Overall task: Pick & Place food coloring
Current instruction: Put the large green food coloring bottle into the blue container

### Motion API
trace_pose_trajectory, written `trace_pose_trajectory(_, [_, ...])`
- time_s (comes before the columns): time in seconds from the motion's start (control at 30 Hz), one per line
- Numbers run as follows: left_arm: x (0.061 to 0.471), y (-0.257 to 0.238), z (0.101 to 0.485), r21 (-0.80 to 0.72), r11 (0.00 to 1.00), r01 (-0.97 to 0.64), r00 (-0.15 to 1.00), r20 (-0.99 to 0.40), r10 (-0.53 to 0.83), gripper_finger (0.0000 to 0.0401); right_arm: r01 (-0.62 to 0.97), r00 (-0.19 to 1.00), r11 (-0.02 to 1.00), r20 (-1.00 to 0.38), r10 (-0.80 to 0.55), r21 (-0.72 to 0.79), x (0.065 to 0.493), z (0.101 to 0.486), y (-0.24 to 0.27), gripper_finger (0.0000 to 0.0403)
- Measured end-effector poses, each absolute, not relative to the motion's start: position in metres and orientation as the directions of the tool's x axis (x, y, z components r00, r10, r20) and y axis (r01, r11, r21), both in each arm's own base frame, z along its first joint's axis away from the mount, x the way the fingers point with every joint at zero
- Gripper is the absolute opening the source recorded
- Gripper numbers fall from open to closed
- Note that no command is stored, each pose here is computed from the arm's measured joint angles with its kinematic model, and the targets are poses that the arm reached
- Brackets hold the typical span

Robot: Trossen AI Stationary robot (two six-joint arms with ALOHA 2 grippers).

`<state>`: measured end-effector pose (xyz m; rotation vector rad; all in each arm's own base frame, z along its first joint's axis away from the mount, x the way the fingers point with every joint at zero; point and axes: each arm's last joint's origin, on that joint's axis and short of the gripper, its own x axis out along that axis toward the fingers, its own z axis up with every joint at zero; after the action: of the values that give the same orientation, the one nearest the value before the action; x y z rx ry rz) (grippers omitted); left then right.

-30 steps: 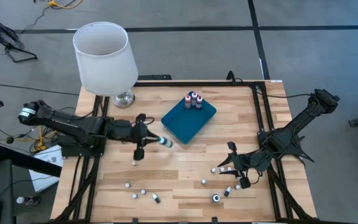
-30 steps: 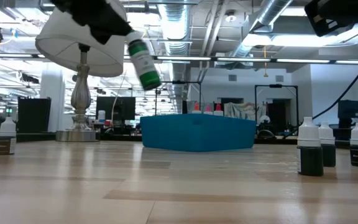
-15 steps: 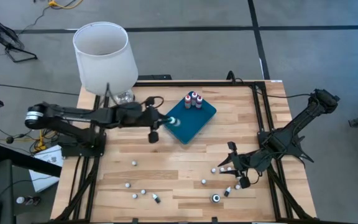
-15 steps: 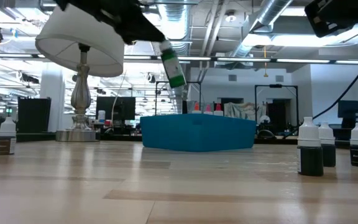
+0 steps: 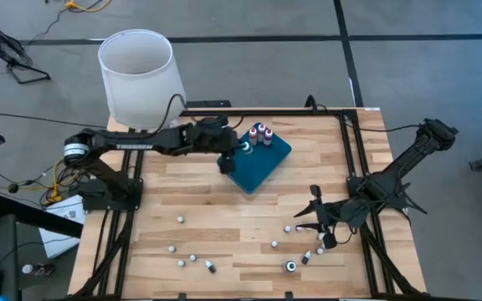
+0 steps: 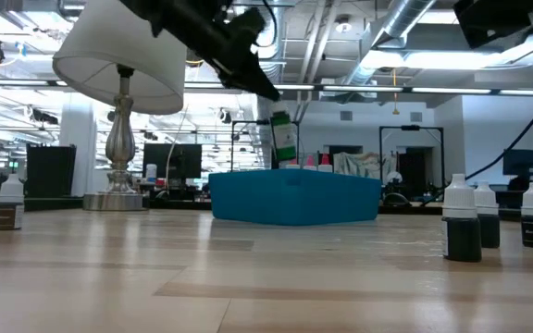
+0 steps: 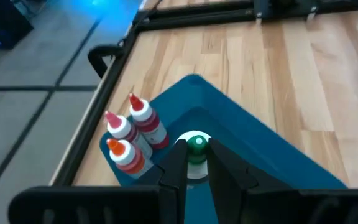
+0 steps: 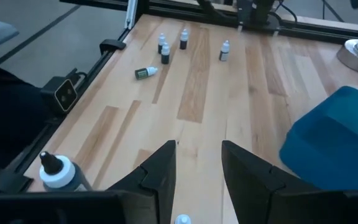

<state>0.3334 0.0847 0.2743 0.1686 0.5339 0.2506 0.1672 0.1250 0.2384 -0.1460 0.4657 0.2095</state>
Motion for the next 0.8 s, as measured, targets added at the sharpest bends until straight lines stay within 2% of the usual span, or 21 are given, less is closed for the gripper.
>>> trace_pose_trajectory(0.33, [0.351,0.123,0.253,0.185,0.961,-0.206,0.774,-0.57,0.276,0.0043,-0.246,0.874,0.964,-0.452,0.177,-0.098,0.161,0.24,0.13,0.0118])
trace_pose_trajectory(0.8, [0.351,0.153,0.236,0.139,0.961,-0.237,0.732,-0.625,0.271,0.0035,-0.241,0.87,0.967,-0.46,0.176,-0.086,0.161,0.239,0.13,0.0118])
